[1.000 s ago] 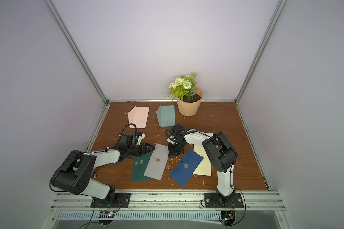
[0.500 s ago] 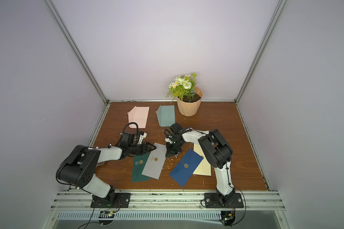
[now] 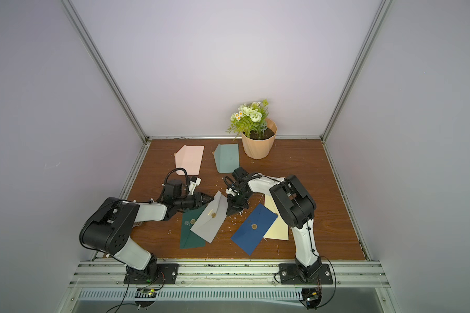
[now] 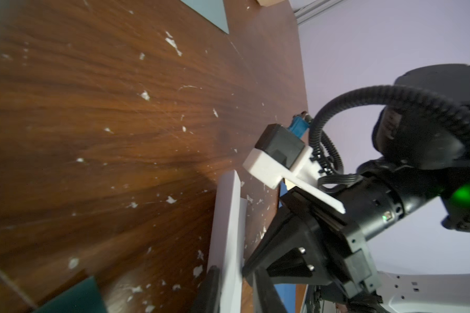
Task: Open the envelope
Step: Pick up the envelope from the envelope.
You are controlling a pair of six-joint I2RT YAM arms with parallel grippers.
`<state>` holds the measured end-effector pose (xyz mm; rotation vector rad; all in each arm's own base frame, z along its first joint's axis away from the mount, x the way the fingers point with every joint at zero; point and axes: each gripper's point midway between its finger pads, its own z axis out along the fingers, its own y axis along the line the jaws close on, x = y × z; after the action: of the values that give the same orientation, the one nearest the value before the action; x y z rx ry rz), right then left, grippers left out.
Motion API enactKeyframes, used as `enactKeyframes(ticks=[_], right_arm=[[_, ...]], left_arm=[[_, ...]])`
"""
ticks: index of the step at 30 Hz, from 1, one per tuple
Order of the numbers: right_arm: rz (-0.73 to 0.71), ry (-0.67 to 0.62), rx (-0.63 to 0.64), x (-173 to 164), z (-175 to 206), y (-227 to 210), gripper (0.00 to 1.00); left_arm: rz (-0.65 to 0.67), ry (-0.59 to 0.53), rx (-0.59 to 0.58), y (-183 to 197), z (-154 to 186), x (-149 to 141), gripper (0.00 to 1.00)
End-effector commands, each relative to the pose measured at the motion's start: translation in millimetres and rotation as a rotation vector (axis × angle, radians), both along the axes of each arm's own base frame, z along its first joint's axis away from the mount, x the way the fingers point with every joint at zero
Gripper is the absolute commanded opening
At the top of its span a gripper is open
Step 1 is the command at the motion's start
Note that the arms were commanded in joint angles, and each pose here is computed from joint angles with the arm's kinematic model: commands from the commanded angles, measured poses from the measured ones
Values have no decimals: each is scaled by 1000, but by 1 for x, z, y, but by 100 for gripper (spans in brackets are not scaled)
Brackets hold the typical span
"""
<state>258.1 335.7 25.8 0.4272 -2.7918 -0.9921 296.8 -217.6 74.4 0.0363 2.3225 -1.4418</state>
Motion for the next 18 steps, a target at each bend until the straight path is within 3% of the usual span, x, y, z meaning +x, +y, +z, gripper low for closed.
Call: enactKeyframes(ticks=[1,7,13,18], right_arm=[[24,-48,-18,7,-15,5,12],[27,-51,-16,8,-15,6,12],[29,-50,-12,8,-15,7,12],[31,-49,-13,8,-15,7,12]], left_arm=[[-92,59,-56,-14,-1,-22,22],[-108,84,-61,-17,-7,-25,22],[-119,90,-133,-21,0,-28,32],[-103,80,-84,-17,-4,-26,22]])
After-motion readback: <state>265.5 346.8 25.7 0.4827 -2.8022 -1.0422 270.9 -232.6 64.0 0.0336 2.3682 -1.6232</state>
